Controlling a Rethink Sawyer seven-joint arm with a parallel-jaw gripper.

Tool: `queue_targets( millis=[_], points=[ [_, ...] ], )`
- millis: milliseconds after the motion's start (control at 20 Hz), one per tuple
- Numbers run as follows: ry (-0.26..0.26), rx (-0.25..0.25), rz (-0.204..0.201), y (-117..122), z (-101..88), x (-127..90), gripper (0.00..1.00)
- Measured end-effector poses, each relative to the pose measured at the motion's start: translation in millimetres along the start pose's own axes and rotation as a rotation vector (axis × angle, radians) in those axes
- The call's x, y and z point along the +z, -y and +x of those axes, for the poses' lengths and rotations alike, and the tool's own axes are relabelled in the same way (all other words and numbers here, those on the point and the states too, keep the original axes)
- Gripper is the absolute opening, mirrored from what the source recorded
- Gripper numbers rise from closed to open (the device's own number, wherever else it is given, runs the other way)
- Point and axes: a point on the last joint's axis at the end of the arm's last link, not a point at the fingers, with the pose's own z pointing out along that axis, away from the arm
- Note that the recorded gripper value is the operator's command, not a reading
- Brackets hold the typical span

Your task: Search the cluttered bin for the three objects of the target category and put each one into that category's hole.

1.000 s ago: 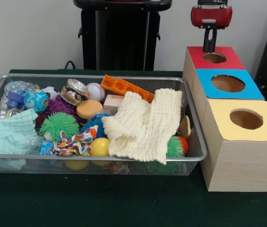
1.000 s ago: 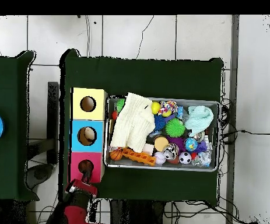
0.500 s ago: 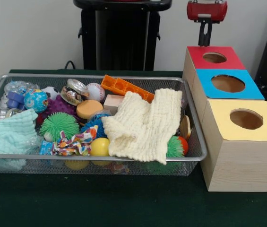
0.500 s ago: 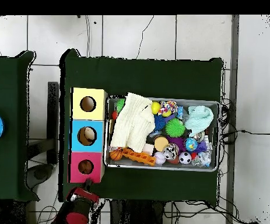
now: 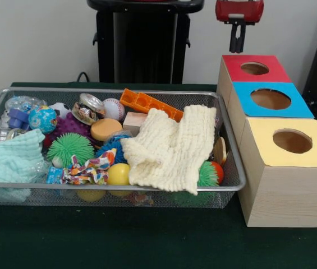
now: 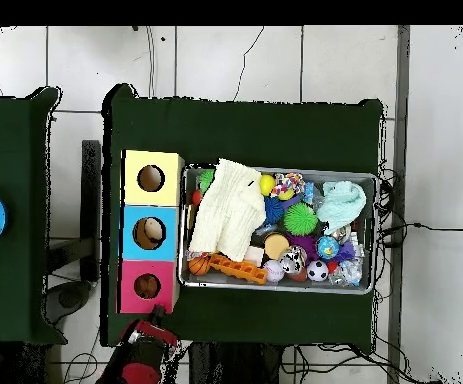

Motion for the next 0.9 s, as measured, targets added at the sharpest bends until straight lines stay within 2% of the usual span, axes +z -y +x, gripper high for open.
queue_targets(
  millis=[200,250,350,450,600,700,900],
  points=[
    [0.001,0.025,0.004,10,-14.3,2,0.00],
    [-0.008,0.046,0.013,17,-23.8,4,0.00],
    [-0.018,0.064,0.022,22,-30.8,6,0.00],
    [-0.052,0.106,0.045,30,-45.7,9,0.00],
    [-0.099,0.138,0.065,34,-57.5,10,0.00],
    [-0.121,0.146,0.069,34,-63.5,11,0.00],
    [-0.124,0.146,0.060,33,-76.2,13,0.00]
  ],
)
